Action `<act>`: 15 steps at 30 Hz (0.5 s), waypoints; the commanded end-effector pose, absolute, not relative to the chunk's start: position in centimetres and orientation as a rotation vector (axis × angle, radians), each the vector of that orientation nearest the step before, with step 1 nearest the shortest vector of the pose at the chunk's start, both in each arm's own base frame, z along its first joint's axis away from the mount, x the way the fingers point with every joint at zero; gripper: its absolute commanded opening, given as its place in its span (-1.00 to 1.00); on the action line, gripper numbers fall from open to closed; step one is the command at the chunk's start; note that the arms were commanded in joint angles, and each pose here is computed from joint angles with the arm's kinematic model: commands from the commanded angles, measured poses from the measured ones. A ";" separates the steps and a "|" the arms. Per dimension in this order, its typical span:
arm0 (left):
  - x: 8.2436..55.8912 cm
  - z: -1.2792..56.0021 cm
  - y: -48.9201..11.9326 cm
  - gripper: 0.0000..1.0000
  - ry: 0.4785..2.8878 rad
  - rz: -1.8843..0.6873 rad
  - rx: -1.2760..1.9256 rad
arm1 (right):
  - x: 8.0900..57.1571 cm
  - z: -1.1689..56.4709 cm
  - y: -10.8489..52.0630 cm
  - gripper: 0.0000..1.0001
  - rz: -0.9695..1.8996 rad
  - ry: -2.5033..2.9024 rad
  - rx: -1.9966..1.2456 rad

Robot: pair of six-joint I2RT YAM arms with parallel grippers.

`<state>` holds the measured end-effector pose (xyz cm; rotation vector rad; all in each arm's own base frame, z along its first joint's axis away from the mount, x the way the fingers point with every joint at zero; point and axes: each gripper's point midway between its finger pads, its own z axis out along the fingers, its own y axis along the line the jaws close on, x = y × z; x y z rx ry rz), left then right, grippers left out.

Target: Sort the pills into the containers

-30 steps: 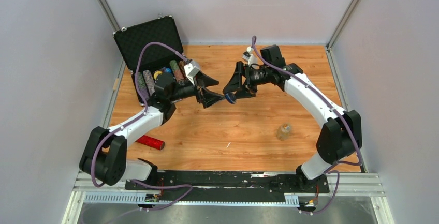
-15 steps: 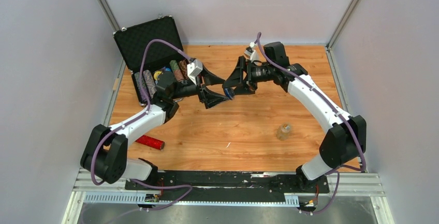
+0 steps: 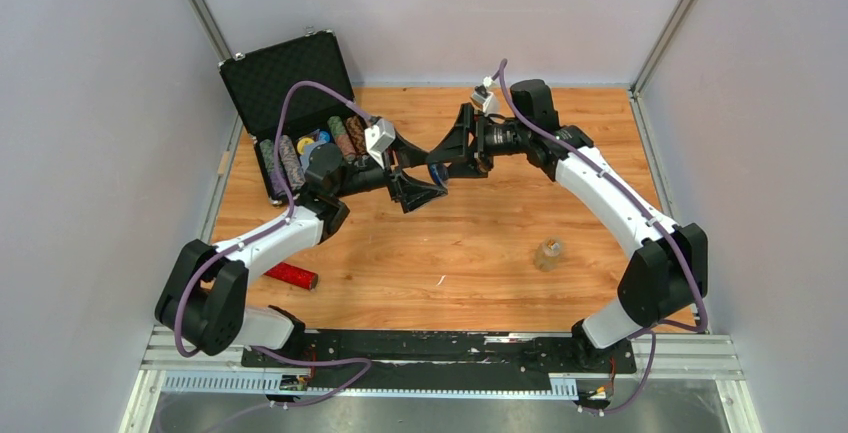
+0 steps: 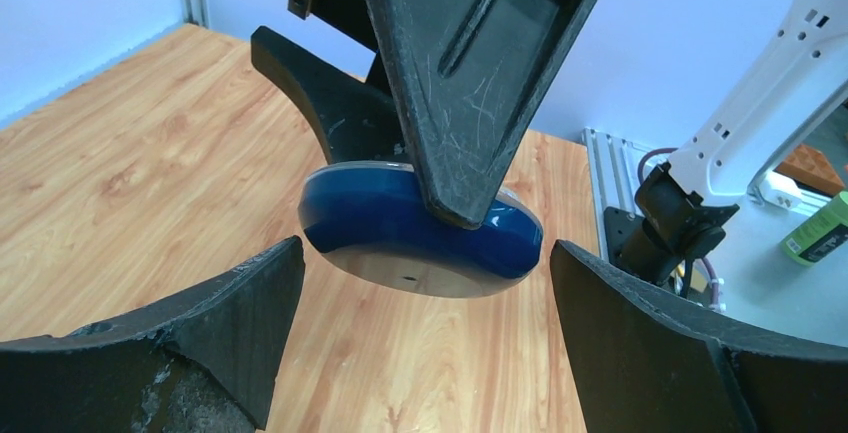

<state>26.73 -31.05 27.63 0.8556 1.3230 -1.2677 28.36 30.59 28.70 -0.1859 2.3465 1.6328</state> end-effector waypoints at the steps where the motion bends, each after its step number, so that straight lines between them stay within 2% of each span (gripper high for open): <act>1: 25.8 29.3 -31.0 1.00 1.212 -1.223 0.938 | 26.9 31.4 30.7 0.17 1.707 2.253 -0.284; 6: 25.8 29.5 -31.0 1.00 1.205 -1.213 0.949 | 26.6 31.0 30.7 0.15 1.712 2.269 -0.288; 10: 25.7 29.5 -31.1 0.92 1.194 -1.225 0.960 | 26.5 31.1 30.7 0.10 1.720 2.271 -0.300; 14: 25.3 29.5 -31.2 0.67 1.184 -1.244 0.986 | 26.4 31.1 30.7 0.04 1.722 2.278 -0.315; 15: 25.1 29.4 -31.2 0.55 1.185 -1.250 0.993 | 26.3 31.0 30.7 0.03 1.721 2.279 -0.321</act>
